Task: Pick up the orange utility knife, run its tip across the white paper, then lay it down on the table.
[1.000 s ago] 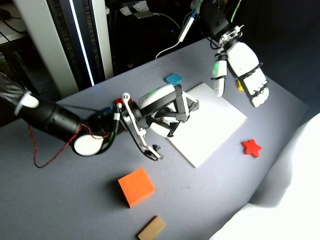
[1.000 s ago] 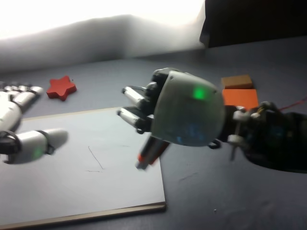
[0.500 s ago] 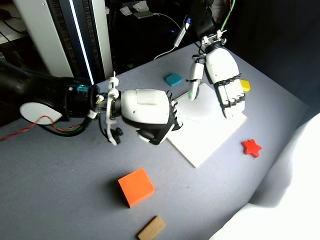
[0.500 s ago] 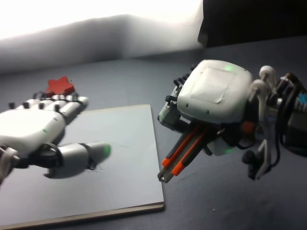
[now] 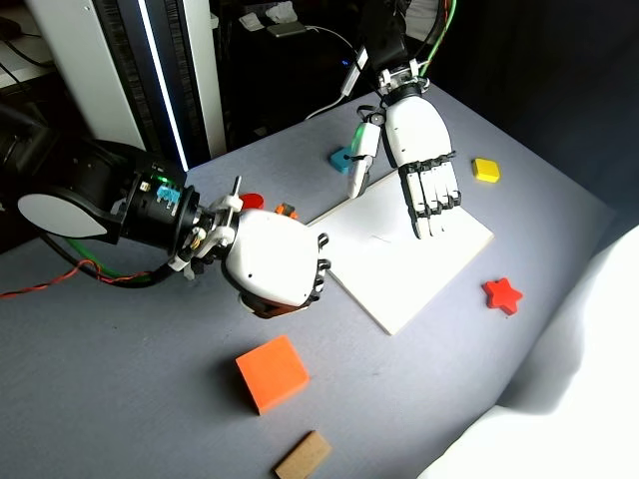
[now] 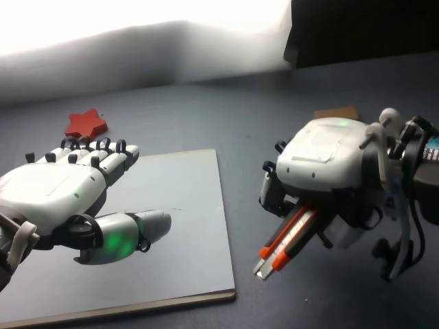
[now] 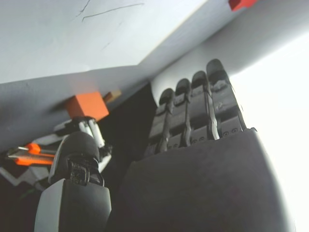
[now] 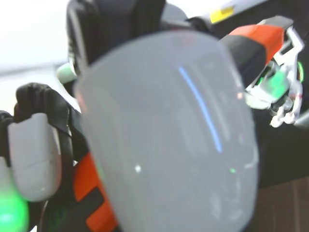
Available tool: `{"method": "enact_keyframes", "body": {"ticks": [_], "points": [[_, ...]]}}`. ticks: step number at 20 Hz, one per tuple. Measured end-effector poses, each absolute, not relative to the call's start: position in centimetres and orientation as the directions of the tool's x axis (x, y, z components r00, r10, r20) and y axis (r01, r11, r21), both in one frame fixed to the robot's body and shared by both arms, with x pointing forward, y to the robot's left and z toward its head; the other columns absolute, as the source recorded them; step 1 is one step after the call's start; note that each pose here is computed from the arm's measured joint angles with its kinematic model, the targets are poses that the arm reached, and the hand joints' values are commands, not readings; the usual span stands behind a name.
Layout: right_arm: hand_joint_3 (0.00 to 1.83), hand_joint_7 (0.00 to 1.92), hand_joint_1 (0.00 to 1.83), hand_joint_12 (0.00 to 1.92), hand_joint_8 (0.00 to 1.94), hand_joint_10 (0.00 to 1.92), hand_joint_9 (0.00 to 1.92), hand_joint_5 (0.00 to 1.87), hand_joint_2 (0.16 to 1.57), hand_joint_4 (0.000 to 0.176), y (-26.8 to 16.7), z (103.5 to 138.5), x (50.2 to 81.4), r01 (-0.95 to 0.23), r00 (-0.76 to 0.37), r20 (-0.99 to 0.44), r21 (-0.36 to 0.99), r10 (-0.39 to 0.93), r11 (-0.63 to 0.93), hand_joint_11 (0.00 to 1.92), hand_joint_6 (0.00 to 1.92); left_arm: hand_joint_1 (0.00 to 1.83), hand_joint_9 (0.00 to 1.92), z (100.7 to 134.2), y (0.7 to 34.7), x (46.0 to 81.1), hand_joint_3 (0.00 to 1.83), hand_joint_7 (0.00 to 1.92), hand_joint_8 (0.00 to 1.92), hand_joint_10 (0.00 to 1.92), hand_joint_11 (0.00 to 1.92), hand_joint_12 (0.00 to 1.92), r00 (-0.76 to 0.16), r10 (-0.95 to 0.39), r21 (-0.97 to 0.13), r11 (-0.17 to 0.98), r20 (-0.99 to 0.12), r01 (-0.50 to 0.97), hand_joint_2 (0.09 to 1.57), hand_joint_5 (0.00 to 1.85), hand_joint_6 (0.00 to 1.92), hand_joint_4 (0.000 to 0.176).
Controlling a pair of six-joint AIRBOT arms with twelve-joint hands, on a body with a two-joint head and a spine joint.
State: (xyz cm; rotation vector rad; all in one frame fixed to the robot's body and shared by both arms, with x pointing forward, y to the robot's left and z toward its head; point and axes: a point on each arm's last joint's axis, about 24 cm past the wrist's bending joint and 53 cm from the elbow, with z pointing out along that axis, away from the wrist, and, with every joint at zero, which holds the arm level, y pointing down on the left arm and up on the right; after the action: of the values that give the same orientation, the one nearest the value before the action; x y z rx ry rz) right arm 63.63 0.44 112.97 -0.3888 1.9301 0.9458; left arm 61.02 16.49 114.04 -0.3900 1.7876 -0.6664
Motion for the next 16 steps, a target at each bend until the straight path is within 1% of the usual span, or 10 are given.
{"method": "enact_keyframes", "body": {"ticks": [3,4,5,6,8,10,12,13,15,16], "points": [[1.07,1.61,1.48,1.92,1.94,1.92,1.78,1.35,0.87,0.176,0.22,112.56,63.60,-0.610,-0.514,-0.852,0.444,0.099,0.656,1.79,1.92,0.00,0.00,113.91,16.69,61.03,0.00,0.02,0.00,0.00,0.00,0.17,-0.311,-0.574,-0.619,0.783,-0.757,0.061,1.24,0.00,0.00,0.000],[1.28,1.50,1.11,1.92,1.94,1.92,1.67,0.93,0.76,0.000,0.18,112.42,63.56,-0.609,-0.516,-0.851,0.444,0.097,0.657,1.64,1.92,0.00,0.00,113.70,16.76,60.98,0.00,0.03,0.00,0.00,0.00,0.16,-0.315,-0.574,-0.619,0.784,-0.756,0.057,1.24,0.01,0.00,0.000],[1.48,1.17,1.19,1.92,1.94,1.92,1.51,0.88,0.62,0.000,0.14,112.34,63.50,-0.615,-0.508,-0.856,0.439,0.097,0.655,1.43,1.84,0.00,0.01,113.63,16.92,61.03,0.00,0.03,0.00,0.00,0.00,0.18,-0.315,-0.578,-0.622,0.782,-0.753,0.050,1.24,0.01,0.00,0.000],[1.49,1.08,1.20,1.92,1.94,1.92,1.41,0.85,0.61,0.000,0.09,112.14,63.44,-0.618,-0.504,-0.859,0.432,0.090,0.657,1.33,1.84,0.00,0.01,113.69,17.05,61.09,0.00,0.03,0.00,0.00,0.00,0.18,-0.310,-0.581,-0.623,0.781,-0.752,0.048,1.24,0.01,0.00,0.000],[1.23,0.89,1.16,1.92,1.94,1.92,1.14,0.68,0.77,0.000,0.08,111.77,63.28,-0.621,-0.504,-0.860,0.429,0.085,0.656,1.08,1.85,0.00,0.01,113.78,17.21,61.25,0.00,0.02,0.00,0.00,0.00,0.18,-0.305,-0.583,-0.623,0.780,-0.753,0.048,1.24,0.00,0.00,0.000],[0.73,0.62,1.27,1.92,1.78,1.92,0.62,0.54,1.01,0.000,0.02,111.85,63.32,-0.623,-0.500,-0.862,0.426,0.085,0.657,0.61,1.79,0.00,0.00,113.81,17.32,61.31,0.00,0.02,0.00,0.00,0.00,0.16,-0.302,-0.589,-0.628,0.777,-0.750,0.045,1.24,0.00,0.00,0.000],[0.31,0.46,0.98,1.92,1.92,1.92,0.36,0.41,1.32,0.009,0.05,111.99,63.26,-0.629,-0.493,-0.866,0.420,0.083,0.655,0.43,1.85,0.00,0.00,113.82,17.33,61.33,0.00,0.02,0.00,0.00,0.00,0.16,-0.302,-0.589,-0.628,0.777,-0.750,0.045,1.24,0.00,0.00,0.000],[0.41,0.20,1.10,1.92,1.77,1.92,0.23,0.16,1.12,0.000,-0.01,112.04,63.20,-0.628,-0.494,-0.866,0.422,0.084,0.655,0.32,1.68,0.00,0.00,113.81,17.33,61.32,0.00,0.02,0.00,0.00,0.00,0.16,-0.302,-0.589,-0.628,0.777,-0.750,0.045,1.24,0.00,0.00,0.000],[0.63,0.01,0.94,1.92,1.30,1.73,0.01,0.01,1.01,0.000,-0.03,112.29,62.95,-0.630,-0.493,-0.866,0.423,0.086,0.651,0.01,1.20,0.00,0.00,113.81,17.34,61.33,0.00,0.02,0.00,0.00,0.00,0.18,-0.302,-0.590,-0.629,0.776,-0.749,0.044,1.23,0.00,0.00,0.000],[0.65,0.00,0.85,1.92,0.85,1.27,0.00,0.00,0.96,0.000,-0.09,112.58,62.89,-0.633,-0.489,-0.868,0.420,0.085,0.651,0.00,0.75,0.00,0.00,113.82,17.35,61.37,0.00,0.02,0.00,0.00,0.00,0.18,-0.302,-0.590,-0.629,0.776,-0.749,0.045,1.24,0.00,0.00,0.000]]}}
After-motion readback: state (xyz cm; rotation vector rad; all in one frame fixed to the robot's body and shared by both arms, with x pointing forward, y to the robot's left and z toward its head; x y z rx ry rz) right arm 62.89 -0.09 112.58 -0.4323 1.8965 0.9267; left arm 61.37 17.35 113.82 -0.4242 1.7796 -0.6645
